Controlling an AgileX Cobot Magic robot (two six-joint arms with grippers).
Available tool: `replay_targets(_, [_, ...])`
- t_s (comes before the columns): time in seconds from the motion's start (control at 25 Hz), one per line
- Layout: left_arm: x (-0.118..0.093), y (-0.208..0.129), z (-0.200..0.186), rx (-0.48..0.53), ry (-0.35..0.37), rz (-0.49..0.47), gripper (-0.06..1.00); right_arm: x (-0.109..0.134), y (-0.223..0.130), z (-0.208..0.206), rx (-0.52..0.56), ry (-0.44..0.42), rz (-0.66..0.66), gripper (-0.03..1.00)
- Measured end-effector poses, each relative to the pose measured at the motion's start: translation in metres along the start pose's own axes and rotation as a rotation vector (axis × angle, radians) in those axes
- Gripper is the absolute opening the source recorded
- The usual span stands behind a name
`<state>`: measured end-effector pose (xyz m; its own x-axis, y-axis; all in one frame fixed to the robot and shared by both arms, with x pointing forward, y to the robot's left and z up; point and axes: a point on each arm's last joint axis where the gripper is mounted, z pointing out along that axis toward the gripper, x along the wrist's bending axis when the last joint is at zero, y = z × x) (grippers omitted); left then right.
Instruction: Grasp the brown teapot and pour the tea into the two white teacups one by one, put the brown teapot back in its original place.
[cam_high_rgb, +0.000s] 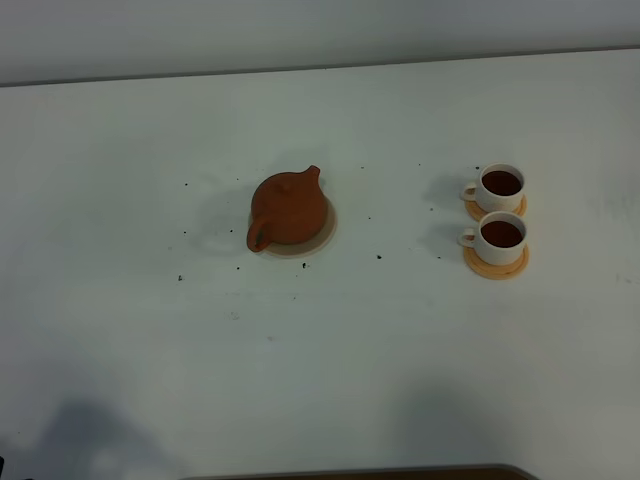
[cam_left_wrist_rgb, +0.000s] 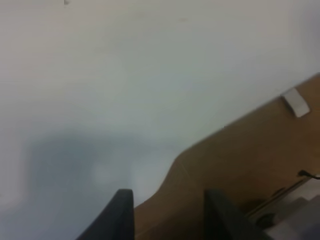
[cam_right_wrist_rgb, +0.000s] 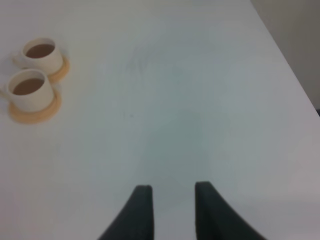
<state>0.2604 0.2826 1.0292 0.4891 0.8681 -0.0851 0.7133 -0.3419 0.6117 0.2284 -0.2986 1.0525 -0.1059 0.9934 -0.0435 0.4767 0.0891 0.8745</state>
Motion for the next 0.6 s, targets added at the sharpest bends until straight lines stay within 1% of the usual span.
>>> replay_targets(0.6, [-0.0001,0.0,0.0,0.0,-0.001,0.003,0.37,0.0,0.0,0.0,0.0,0.0,0.0,0.24])
